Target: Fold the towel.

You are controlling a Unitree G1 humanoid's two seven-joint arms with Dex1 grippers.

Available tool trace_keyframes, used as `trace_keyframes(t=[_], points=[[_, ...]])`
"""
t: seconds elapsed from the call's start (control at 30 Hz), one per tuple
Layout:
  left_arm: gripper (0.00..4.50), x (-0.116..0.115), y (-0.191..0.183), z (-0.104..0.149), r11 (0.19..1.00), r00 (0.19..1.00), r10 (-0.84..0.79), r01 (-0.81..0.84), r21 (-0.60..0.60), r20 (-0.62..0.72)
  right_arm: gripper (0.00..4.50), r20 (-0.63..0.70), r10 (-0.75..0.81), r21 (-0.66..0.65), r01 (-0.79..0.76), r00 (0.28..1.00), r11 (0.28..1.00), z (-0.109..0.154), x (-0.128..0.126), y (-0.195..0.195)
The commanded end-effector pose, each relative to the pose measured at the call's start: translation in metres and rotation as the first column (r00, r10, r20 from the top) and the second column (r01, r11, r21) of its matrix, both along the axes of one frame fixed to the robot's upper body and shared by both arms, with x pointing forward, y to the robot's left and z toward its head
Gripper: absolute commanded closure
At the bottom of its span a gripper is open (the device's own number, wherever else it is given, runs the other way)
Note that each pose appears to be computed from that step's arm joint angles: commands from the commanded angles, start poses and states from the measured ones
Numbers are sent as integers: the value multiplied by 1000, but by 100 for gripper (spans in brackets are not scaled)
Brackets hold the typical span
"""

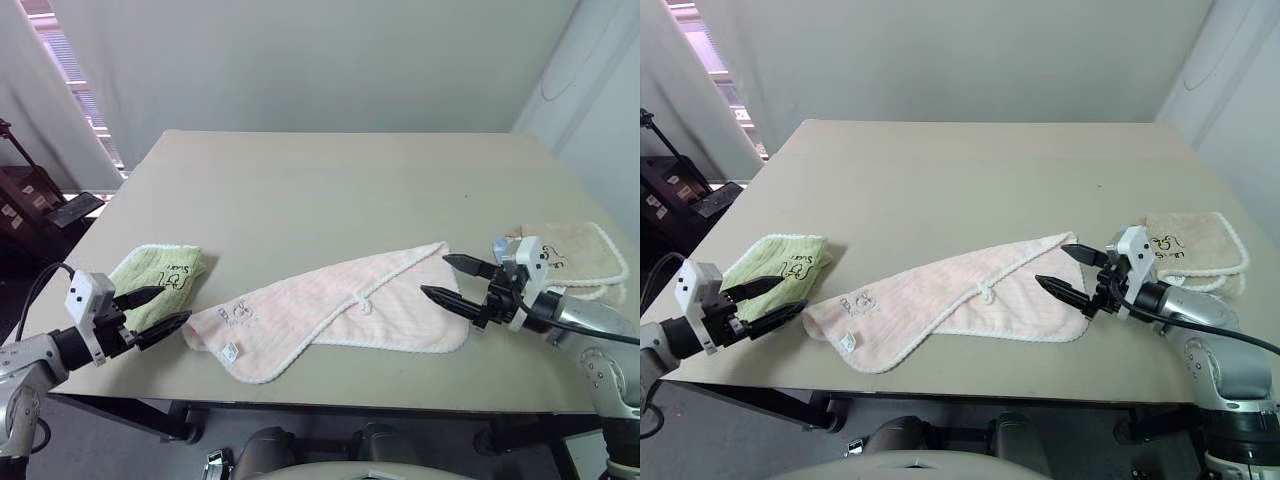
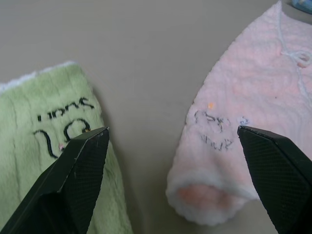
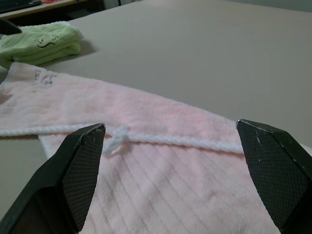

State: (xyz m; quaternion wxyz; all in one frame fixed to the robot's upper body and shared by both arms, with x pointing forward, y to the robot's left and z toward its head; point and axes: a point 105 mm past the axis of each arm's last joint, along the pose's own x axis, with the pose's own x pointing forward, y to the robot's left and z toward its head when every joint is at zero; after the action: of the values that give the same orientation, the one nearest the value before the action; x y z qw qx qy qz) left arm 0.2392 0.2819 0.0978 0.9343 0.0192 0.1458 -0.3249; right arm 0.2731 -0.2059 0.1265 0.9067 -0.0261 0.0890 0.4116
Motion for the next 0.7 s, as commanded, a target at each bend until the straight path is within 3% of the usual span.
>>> trace_keyframes(t=[0.03,0.4,0.6,0.7], points=[[6,2,-3,13,1000,999,-20,19,16,45,0,58,19,38,-21,998,999,17,7,9],[6,1,-17,14,998,997,-64,63,13,52,0,121,-74,87,64,990,994,24,42,14],[6,9,-33,15,994,991,-110,110,3,75,0,31,-207,48,205,978,978,1,74,-8],[6,11,-36,11,993,990,-121,121,8,72,0,-38,-231,-31,230,972,973,-19,84,-21]])
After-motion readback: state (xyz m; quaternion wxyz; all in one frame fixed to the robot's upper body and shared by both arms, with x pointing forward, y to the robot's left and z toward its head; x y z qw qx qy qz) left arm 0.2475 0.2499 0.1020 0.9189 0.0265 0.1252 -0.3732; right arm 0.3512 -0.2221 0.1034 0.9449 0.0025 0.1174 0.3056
